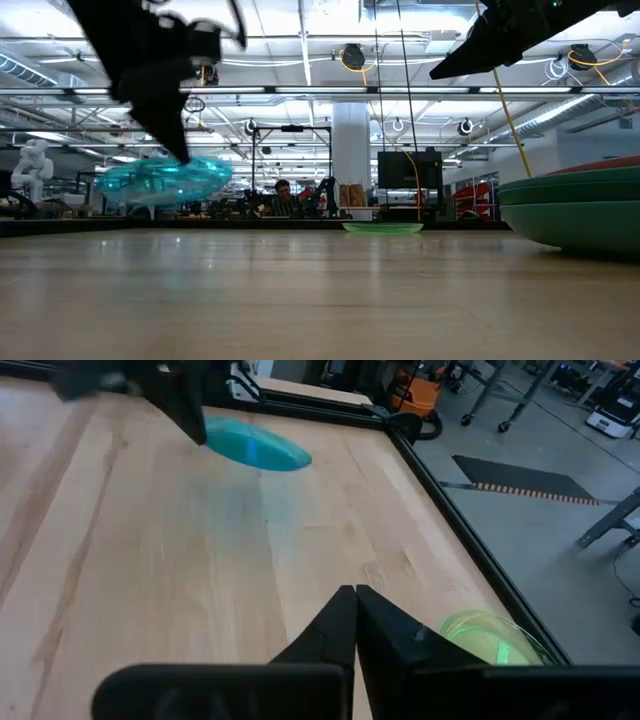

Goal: Stack plastic plates
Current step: Stack the light blue plate on top of the light blue plate

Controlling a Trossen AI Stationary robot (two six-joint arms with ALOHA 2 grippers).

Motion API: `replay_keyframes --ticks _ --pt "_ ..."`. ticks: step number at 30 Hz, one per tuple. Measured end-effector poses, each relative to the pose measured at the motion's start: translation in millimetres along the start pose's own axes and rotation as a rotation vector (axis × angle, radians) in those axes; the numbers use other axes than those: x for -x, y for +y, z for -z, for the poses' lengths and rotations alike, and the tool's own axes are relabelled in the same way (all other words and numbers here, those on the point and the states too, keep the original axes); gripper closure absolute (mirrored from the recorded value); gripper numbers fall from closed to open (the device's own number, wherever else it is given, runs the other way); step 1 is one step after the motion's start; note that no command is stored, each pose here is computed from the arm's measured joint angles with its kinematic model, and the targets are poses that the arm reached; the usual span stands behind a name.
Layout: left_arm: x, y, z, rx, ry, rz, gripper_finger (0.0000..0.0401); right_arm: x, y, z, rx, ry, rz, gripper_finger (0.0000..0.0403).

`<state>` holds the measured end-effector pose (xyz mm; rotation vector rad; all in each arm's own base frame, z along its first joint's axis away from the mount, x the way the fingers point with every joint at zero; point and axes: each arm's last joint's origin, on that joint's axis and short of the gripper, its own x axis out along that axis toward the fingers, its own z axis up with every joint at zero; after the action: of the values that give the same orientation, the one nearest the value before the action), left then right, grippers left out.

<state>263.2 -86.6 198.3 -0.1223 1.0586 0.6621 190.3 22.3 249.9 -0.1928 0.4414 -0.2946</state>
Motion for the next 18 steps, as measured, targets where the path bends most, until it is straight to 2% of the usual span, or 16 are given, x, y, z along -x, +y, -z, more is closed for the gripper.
replay_keyframes --ticks 3,6,8,12,15,18 --pt "18 -12 -15 -0.184 -0.097 0.060 0.0396 0 1 0 0.000 -0.001 -0.031 0.0399" --pt "32 -24 -28 -0.357 -0.216 0.115 0.0397 0 5 -1 0.006 -0.014 -0.158 0.0399" --pt "40 -29 -36 -0.431 -0.283 0.151 0.0397 1 6 -5 -0.004 -0.053 -0.214 0.0399" --pt "45 -37 -51 -0.494 -0.387 0.256 0.0397 0 7 -14 -0.029 -0.139 -0.213 0.0399" --pt "45 -38 -59 -0.515 -0.422 0.340 0.0397 -5 13 -13 0.006 -0.139 -0.218 0.0394" --pt "44 -37 -63 -0.516 -0.428 0.365 0.0397 -13 20 -14 0.046 -0.155 -0.225 0.0376"
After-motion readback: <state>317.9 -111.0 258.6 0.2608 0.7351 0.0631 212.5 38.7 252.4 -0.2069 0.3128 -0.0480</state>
